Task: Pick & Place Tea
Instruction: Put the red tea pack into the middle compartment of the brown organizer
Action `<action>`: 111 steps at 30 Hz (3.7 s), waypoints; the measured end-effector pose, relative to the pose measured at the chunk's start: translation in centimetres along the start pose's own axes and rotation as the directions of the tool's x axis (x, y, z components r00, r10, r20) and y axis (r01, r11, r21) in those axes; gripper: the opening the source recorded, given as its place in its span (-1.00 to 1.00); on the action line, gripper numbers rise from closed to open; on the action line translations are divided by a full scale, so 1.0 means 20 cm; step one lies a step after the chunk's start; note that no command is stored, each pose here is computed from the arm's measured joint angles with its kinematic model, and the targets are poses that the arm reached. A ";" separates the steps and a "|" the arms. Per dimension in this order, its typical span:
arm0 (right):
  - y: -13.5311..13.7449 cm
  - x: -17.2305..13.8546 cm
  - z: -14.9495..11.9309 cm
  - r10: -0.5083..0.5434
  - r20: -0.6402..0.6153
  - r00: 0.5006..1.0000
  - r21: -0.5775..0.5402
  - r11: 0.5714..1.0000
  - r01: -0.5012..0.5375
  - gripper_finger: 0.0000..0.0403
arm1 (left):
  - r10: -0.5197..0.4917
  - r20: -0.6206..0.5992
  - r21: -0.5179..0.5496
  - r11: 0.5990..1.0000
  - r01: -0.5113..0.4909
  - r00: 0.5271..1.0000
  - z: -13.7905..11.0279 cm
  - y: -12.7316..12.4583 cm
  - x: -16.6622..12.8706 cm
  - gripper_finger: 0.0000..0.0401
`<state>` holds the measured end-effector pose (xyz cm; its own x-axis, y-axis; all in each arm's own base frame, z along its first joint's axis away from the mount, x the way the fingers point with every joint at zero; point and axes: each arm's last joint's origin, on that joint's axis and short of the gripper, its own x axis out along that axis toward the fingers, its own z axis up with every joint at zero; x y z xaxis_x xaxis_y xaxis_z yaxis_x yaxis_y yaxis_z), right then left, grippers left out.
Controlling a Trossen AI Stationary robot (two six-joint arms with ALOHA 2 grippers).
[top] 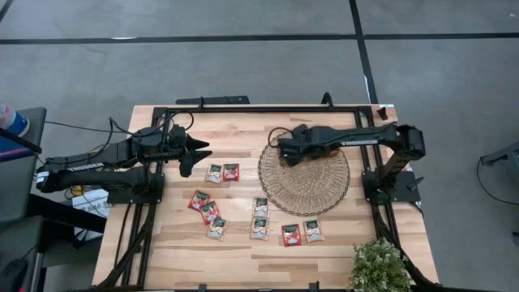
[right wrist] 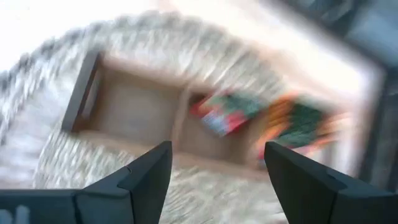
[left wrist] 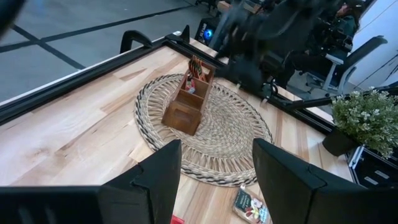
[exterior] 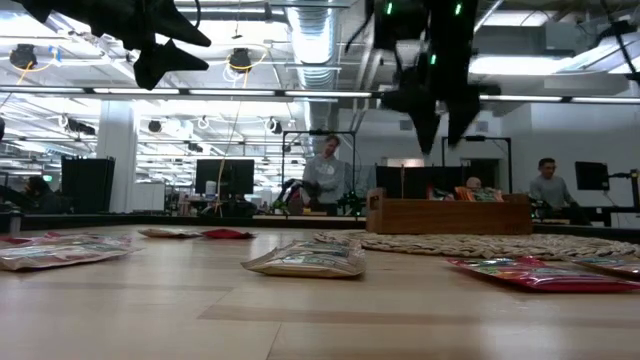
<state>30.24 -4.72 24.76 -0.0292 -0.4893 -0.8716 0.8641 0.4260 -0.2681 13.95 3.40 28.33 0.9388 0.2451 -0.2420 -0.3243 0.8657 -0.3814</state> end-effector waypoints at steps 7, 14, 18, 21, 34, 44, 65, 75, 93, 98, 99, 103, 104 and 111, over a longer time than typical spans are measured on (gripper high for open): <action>-0.25 -0.36 0.04 -0.083 0.361 0.929 -0.005 0.996 0.091 0.24 | 0.000 0.000 0.000 1.000 0.000 1.000 0.00 0.00 0.00 -0.05; -0.54 -0.53 -0.09 0.027 0.469 0.883 -0.041 0.999 -0.009 0.24 | 0.000 0.000 -0.011 1.000 0.000 1.000 0.00 0.00 0.00 -0.05; -0.63 -0.51 -0.22 0.152 0.507 0.848 -0.051 0.988 -0.146 0.24 | 0.001 0.000 -0.034 0.999 -0.001 1.000 0.00 0.00 0.00 -0.05; -0.62 -0.48 -0.33 0.314 0.542 0.780 -0.103 0.945 -0.309 0.24 | 0.001 0.000 -0.035 0.999 -0.001 1.000 0.00 0.00 0.00 -0.05; -0.47 -0.12 -0.63 0.457 0.539 0.708 -0.121 0.873 -0.472 0.24 | 0.005 0.001 -0.059 0.998 -0.005 1.000 0.00 0.00 0.00 -0.05; -0.44 -0.16 -0.57 0.597 0.508 0.621 -0.318 0.800 -0.509 0.24 | 0.011 0.004 -0.120 0.993 -0.010 1.000 0.00 0.00 0.00 -0.05; -0.55 -0.12 -0.43 0.891 0.247 0.381 -0.600 0.449 -0.662 0.24 | -0.209 -0.091 -0.113 0.974 0.198 0.974 -0.01 -0.03 0.00 -0.05; -0.74 -0.04 -0.72 0.932 0.338 0.135 -0.548 0.311 -0.777 0.24 | -0.216 -0.085 -0.078 0.975 0.210 0.973 -0.01 -0.04 0.06 -0.05; -0.75 0.09 -0.88 0.897 0.439 -0.042 -0.538 0.225 -0.812 0.24 | -0.219 -0.155 -0.255 0.951 0.175 0.963 -0.12 -0.07 0.45 -0.05; -0.75 0.09 -0.88 0.897 0.440 -0.039 -0.538 0.228 -0.812 0.24 | -0.219 -0.168 -0.355 0.923 0.148 0.961 -0.17 -0.06 0.54 -0.05; -0.75 0.09 -0.88 0.898 0.439 -0.038 -0.537 0.229 -0.812 0.24 | -0.221 -0.163 -0.370 0.917 0.148 0.962 -0.18 -0.06 0.56 -0.05; -0.75 0.09 -0.88 0.897 0.440 -0.042 -0.538 0.226 -0.812 0.24 | -0.233 -0.116 -0.415 0.895 0.166 0.965 -0.17 -0.06 0.60 -0.05; -0.75 0.09 -0.88 0.897 0.440 -0.042 -0.538 0.226 -0.812 0.24 | -0.239 -0.113 -0.406 0.897 0.174 0.965 -0.17 -0.06 0.60 -0.05; -0.75 0.09 -0.88 0.897 0.440 -0.042 -0.538 0.226 -0.812 0.24 | -0.118 -0.145 -0.490 0.871 0.032 0.982 -0.11 -0.04 0.60 -0.05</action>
<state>8.38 1.35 20.01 0.9974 0.0678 -0.0233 -0.0514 0.9028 0.4270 25.22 4.62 23.84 0.9437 0.0754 -0.3222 -0.3092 0.5478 -0.7774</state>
